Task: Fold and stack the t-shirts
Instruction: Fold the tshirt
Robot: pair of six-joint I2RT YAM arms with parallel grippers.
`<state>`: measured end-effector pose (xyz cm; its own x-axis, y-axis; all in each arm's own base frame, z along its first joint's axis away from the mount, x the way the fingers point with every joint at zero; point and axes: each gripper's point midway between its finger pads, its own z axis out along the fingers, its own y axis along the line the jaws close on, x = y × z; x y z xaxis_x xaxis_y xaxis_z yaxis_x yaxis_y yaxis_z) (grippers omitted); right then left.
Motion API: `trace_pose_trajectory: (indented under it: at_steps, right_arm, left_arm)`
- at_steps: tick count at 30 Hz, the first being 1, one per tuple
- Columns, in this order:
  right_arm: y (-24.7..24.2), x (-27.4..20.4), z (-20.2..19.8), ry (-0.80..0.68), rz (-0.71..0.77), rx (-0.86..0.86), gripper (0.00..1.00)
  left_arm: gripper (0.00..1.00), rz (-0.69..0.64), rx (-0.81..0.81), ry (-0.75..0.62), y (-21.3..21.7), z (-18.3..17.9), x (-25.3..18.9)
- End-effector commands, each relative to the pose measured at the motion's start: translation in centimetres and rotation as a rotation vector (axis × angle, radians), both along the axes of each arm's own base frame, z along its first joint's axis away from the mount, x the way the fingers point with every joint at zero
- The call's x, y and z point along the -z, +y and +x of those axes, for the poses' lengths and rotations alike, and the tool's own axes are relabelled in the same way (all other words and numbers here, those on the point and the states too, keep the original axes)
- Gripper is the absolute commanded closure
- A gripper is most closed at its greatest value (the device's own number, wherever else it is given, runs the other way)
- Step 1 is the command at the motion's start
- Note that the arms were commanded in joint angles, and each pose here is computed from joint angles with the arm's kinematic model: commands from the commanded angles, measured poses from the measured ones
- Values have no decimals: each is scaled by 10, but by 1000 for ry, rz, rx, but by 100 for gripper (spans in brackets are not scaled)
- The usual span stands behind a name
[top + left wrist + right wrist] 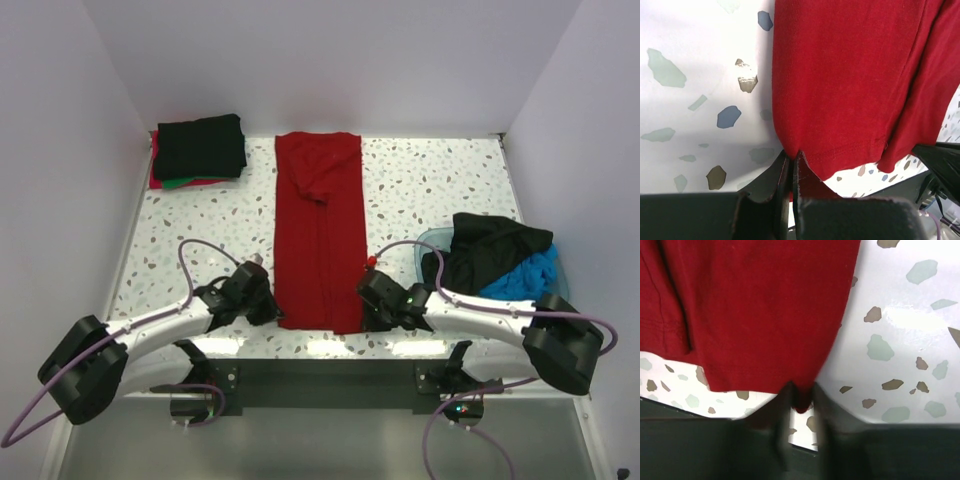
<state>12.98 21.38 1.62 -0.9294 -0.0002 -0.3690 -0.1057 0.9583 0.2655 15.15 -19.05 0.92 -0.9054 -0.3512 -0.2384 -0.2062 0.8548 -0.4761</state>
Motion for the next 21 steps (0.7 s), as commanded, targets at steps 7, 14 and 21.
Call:
trace_pose_trajectory:
  at_steps: [7,14,21]
  right_arm:
    - [-5,-7,-15,-27,-44,-20,100]
    - [-6,-33,-13,-105,-58,-27,100]
    - [1,-76,40,-280,-115,17,100]
  left_arm:
    - [100,143,73,223,40,-71,36]
    - [100,65,106,164,15,-58,10]
    - [100,78,132,66,-13,-7,-13]
